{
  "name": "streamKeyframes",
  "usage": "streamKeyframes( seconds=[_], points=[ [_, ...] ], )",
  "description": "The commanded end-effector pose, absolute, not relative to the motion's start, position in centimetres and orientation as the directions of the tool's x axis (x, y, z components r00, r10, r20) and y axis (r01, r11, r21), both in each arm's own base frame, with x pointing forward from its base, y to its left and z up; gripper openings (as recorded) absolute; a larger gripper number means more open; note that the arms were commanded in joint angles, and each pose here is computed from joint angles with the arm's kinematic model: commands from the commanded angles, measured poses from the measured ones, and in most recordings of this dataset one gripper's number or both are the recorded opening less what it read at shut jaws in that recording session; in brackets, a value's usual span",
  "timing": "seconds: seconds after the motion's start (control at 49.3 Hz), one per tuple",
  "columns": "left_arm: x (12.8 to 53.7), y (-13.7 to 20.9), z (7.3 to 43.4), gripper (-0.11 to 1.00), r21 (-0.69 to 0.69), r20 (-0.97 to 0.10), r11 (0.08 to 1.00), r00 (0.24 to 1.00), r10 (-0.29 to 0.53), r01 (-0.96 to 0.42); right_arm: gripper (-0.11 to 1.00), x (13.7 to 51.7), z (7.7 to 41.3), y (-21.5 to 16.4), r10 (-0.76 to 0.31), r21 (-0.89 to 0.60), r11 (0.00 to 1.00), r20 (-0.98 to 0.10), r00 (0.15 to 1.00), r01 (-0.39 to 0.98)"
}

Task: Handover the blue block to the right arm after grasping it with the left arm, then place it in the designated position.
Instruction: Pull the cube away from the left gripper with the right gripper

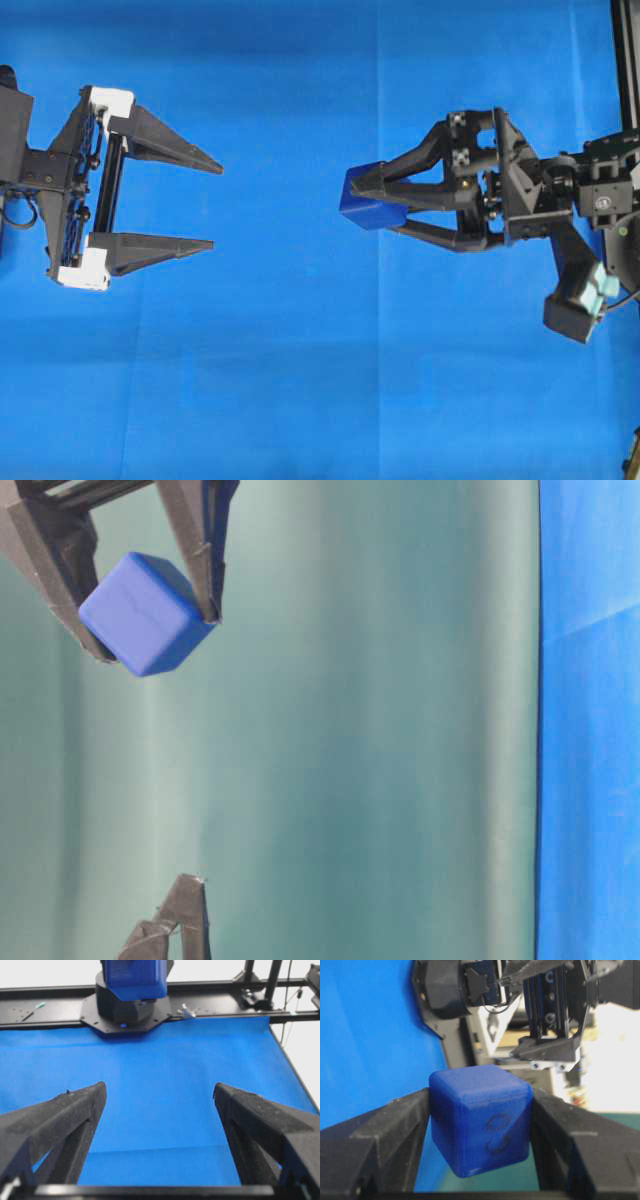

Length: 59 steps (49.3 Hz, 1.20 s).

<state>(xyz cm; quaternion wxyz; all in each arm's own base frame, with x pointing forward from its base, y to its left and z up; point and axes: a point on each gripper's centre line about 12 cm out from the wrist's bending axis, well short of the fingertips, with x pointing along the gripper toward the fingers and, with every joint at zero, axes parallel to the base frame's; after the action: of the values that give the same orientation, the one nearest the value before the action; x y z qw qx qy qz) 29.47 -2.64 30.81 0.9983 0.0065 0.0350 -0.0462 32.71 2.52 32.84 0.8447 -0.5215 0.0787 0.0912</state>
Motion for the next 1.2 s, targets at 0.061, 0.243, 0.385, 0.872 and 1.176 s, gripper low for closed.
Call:
streamKeyframes(
  seconds=[0.061,0.243,0.385,0.872,1.176],
  points=[
    [29.62,-2.57,31.93,0.9,0.017,-0.038,0.996,0.995,-0.09,0.091,0.52,32.42,33.84,2.57,0.076,-0.773,0.601,-0.199,0.977,-0.204],
    [29.6,-2.57,31.86,0.9,0.02,-0.04,0.996,0.995,-0.09,0.091,0.52,32.26,34.16,2.67,0.08,-0.541,0.823,-0.189,0.979,-0.172],
    [29.63,-2.57,31.8,0.9,0.022,-0.043,0.996,0.995,-0.09,0.091,0.52,32.14,34.22,2.64,0.079,-0.357,0.923,-0.188,0.979,-0.143],
    [29.59,-2.56,31.78,0.9,0.024,-0.043,0.996,0.995,-0.089,0.09,0.52,31.77,33.84,2.32,0.043,0.041,0.999,-0.243,0.969,-0.034],
    [29.59,-2.56,31.78,0.9,0.021,-0.043,0.996,0.995,-0.089,0.09,0.52,31.79,33.97,2.32,0.043,0.042,0.999,-0.24,0.97,-0.034]
  ],
)
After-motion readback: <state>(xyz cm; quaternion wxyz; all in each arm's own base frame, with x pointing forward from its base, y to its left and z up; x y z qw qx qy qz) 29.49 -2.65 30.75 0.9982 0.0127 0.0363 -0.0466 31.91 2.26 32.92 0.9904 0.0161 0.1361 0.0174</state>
